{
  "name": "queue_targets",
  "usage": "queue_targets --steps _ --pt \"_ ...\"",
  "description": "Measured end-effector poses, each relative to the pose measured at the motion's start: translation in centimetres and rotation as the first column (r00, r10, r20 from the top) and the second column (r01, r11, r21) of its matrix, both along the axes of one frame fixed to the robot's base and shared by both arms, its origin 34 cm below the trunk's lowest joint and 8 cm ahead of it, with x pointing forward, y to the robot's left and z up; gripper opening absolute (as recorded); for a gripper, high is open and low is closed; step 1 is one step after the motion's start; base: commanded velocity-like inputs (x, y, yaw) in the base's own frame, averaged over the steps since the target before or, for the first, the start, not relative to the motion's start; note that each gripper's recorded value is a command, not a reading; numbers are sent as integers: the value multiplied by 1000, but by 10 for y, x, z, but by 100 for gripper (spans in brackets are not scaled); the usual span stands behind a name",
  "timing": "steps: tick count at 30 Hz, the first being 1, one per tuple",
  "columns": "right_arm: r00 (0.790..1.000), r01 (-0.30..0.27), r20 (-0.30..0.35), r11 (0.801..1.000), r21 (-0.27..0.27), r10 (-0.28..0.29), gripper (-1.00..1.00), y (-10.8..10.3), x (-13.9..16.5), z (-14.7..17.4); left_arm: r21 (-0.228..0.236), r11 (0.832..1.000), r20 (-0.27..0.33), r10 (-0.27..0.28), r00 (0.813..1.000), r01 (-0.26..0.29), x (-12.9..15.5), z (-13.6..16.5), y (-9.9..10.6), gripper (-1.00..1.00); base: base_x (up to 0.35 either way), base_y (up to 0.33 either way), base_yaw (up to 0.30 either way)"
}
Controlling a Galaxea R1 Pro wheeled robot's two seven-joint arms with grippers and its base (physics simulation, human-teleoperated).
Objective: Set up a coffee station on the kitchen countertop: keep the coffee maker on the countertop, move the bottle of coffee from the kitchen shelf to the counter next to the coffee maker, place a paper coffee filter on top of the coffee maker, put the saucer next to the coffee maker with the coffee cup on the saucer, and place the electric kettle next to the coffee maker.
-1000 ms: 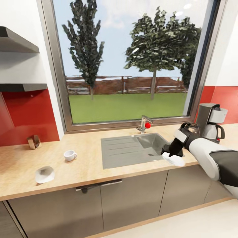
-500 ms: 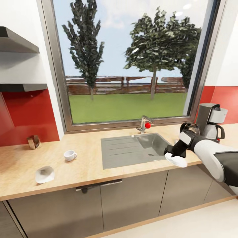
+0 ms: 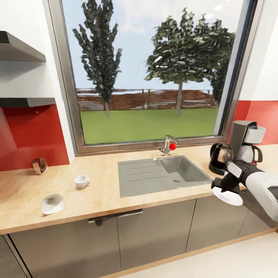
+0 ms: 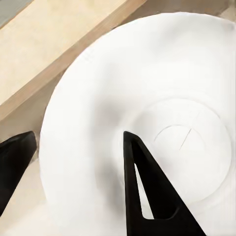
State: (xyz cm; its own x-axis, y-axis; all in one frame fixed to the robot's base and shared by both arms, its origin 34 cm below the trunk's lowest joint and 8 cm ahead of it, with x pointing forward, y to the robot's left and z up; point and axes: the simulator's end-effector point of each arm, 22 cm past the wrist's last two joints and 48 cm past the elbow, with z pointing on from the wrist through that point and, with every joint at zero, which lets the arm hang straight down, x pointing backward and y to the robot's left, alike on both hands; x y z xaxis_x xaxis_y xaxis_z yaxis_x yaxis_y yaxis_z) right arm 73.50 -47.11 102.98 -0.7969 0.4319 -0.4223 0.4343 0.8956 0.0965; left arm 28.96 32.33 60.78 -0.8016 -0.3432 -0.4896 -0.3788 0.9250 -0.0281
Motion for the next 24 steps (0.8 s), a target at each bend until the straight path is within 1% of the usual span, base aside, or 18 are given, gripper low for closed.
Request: queue_targets --steps 2,4,9,12,14,18,19,21,22,24 --pt "1000 17 -17 1000 -10 -17 -100 -12 -11 -17 0 1000 0 0 1000 0 0 0 0 100 0 0 0" --pt "999 25 -22 1000 -16 -26 -100 -18 -18 -29 0 1000 1 -1 1000 1 0 0 0 100 0 0 0" --pt "998 38 -55 999 -38 -40 -100 -31 -46 -79 -1 1000 1 -1 1000 1 0 0 -1 100 0 0 0" --pt "996 50 -67 997 -50 -53 -100 -39 -58 -95 -1 1000 1 -1 1000 1 1 0 -1 100 0 0 0" --pt "995 57 -80 996 -67 -62 -100 -47 -72 -112 -1 1000 2 -1 1000 1 1 0 -1 100 0 0 0" --pt "992 58 -108 993 -103 -69 -100 -54 -105 -159 -2 1000 2 -2 1000 2 1 0 -2 100 0 0 0" --pt "991 57 -111 993 -108 -69 -100 -54 -110 -165 -2 1000 2 -1 1000 1 1 0 -2 100 0 0 0" --pt "990 54 -122 990 -129 -70 -100 -57 -128 -188 -3 1000 2 -2 1000 2 1 0 -3 100 0 0 0" --pt "989 51 -127 988 -148 -70 -100 -59 -145 -208 -3 1000 1 -1 1000 1 0 0 -3 100 0 0 0" --pt "989 46 -133 985 -169 -69 -100 -61 -161 -225 -4 1000 1 -1 1000 1 0 0 -3 100 0 0 0"
